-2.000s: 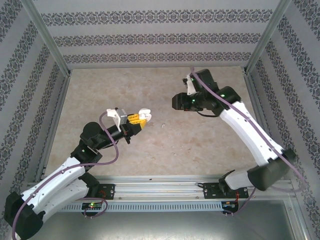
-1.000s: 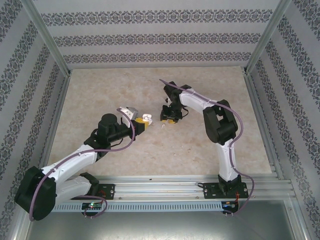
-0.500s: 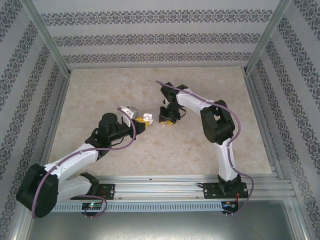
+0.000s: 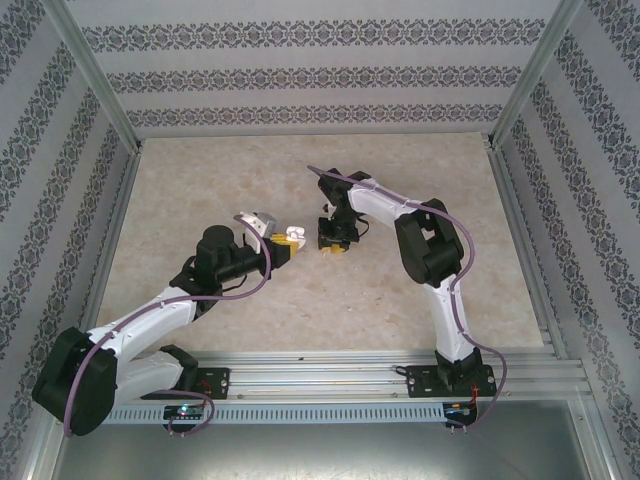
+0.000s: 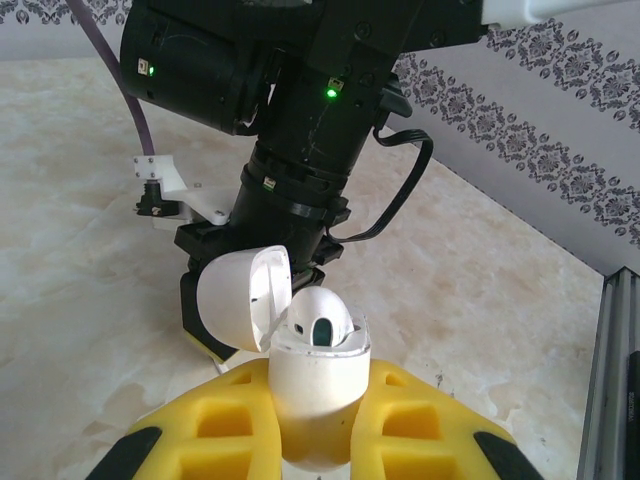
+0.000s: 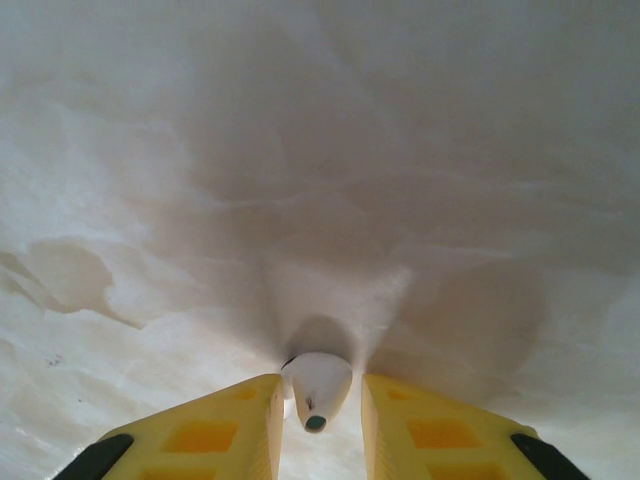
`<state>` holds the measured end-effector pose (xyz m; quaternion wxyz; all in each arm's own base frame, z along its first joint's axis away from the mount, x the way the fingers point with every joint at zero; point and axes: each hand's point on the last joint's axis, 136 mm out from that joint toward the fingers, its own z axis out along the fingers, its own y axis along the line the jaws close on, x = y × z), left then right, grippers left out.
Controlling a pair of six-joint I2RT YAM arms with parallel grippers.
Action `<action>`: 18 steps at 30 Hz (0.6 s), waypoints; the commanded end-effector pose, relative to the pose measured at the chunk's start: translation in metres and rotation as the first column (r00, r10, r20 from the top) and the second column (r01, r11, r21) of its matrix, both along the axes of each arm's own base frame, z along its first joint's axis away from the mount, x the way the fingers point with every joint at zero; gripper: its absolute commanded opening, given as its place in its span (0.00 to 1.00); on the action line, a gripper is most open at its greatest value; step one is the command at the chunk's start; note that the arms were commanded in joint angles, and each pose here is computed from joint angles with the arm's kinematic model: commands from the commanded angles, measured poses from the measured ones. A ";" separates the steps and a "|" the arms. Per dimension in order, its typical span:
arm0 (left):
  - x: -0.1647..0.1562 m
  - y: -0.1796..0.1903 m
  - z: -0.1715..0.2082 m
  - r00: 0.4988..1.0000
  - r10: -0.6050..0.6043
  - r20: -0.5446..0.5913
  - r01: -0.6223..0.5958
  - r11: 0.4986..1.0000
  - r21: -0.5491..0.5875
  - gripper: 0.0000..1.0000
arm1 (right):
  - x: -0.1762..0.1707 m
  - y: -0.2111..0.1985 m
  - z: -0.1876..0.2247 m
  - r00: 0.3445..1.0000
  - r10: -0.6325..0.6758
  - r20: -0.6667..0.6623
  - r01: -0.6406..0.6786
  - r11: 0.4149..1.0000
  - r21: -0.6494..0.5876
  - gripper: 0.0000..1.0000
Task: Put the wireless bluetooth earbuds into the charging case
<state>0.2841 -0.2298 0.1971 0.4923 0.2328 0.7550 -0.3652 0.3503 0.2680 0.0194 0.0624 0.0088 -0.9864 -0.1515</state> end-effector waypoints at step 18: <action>0.002 0.000 0.018 0.999 -0.008 0.051 0.010 0.999 -0.044 0.00 | 0.003 -0.002 0.001 0.998 0.064 0.008 -0.064 0.998 -0.016 0.16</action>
